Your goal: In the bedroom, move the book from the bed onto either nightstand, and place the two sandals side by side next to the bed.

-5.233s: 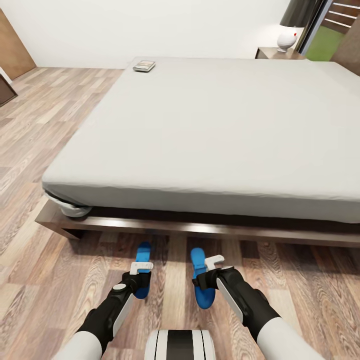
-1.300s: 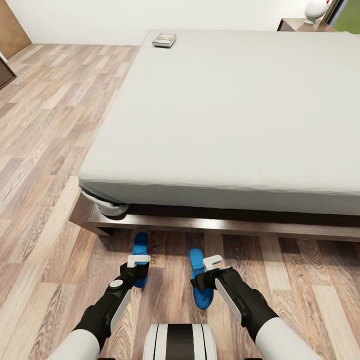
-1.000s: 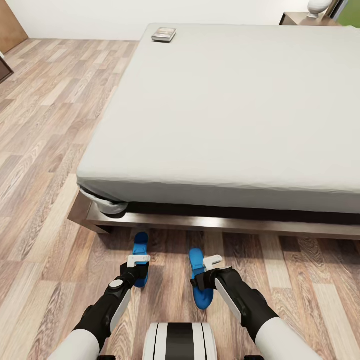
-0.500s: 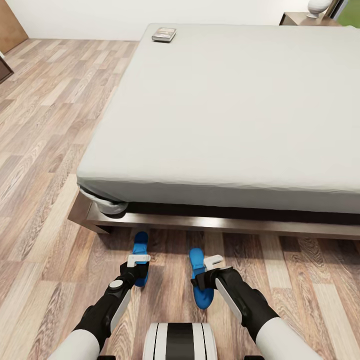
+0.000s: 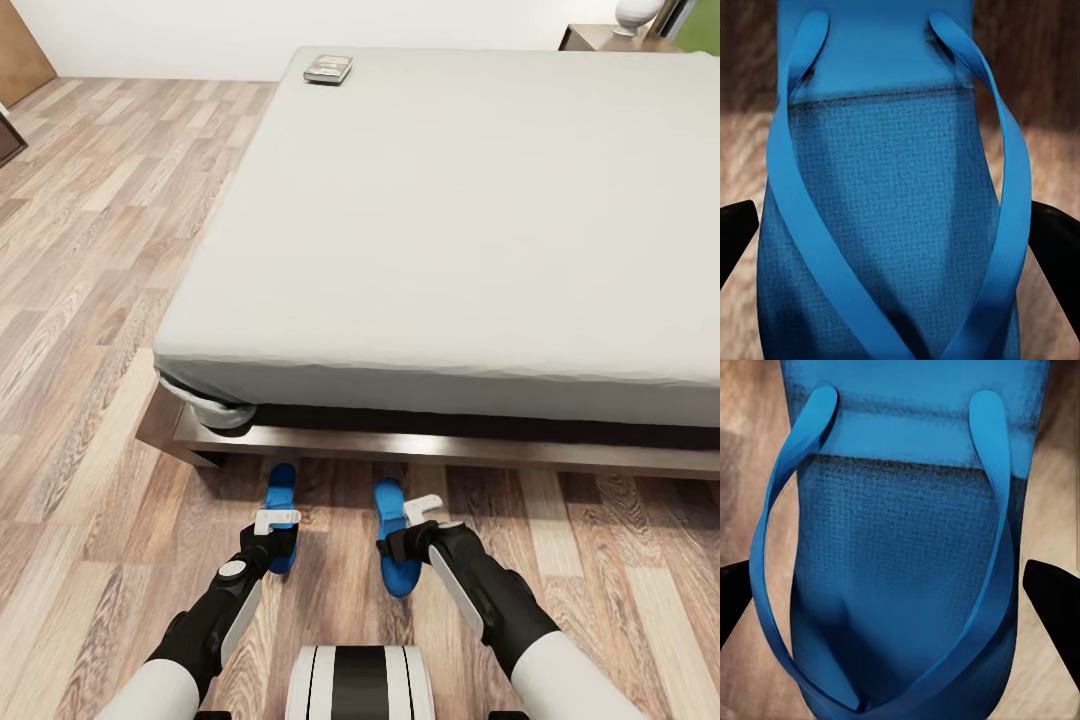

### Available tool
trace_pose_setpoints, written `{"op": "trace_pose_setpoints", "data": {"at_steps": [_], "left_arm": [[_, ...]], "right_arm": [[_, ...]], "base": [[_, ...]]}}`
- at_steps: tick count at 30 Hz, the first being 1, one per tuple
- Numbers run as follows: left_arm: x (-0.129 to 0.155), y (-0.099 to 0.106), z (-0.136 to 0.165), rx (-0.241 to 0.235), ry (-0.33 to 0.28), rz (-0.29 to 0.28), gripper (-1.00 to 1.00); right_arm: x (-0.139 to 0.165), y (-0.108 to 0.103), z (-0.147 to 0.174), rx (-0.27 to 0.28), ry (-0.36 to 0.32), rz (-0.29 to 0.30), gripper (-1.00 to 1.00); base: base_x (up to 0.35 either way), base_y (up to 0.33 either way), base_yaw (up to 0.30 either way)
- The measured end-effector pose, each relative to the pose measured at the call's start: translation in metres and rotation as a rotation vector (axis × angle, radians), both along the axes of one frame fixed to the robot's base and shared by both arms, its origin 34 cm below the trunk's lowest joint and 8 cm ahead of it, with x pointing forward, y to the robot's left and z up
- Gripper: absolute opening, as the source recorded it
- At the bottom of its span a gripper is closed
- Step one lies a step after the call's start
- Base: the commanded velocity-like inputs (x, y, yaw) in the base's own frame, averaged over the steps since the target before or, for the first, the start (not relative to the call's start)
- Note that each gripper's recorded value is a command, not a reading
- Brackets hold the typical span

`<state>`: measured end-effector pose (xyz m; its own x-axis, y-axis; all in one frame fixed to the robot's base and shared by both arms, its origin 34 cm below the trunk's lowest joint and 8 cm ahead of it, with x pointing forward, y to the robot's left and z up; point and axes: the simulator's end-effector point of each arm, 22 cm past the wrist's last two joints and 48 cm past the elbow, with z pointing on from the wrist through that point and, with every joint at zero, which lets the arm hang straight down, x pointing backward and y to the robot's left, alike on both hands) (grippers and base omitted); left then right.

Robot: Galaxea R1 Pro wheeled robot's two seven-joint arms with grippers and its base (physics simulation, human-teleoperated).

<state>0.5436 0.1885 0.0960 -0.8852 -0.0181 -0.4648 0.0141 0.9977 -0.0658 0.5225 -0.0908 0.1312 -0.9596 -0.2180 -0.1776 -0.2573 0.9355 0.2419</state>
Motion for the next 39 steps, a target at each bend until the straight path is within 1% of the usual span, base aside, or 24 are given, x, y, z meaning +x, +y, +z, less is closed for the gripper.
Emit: {"op": "trace_pose_setpoints", "data": {"at_steps": [6,11,17,20,30,36,39], "left_arm": [[0.0,0.0,0.0,0.0,-0.001,0.0,-1.0],[-0.008,0.0,-0.01,0.0,0.02,0.0,-1.0],[-0.008,-0.001,-0.01,-0.001,0.02,-0.001,-1.0],[-0.013,-0.001,-0.016,-0.001,0.032,-0.001,-1.0],[-0.008,-0.001,-0.013,-0.002,0.02,0.0,-1.0],[0.0,-0.001,-0.008,-0.002,-0.001,0.001,-1.0],[-0.003,-0.001,-0.013,-0.002,0.0,0.002,-1.0]], "right_arm": [[0.007,0.003,0.005,0.007,-0.017,0.0,-1.0],[0.001,0.003,-0.003,0.009,0.0,0.0,-1.0],[0.001,0.003,-0.003,0.009,0.0,-0.001,-1.0],[-0.003,0.003,-0.009,0.009,0.012,0.0,-1.0],[-0.003,0.003,-0.009,0.009,0.012,0.001,-1.0],[-0.003,0.003,-0.009,0.009,0.012,0.001,-1.0],[-0.008,0.004,-0.014,0.009,0.024,0.001,-1.0]], "base": [[0.0,0.0,0.0],[0.0,0.0,0.0],[0.0,0.0,0.0],[0.0,0.0,0.0],[0.0,0.0,0.0],[0.0,0.0,0.0],[0.0,0.0,0.0]]}}
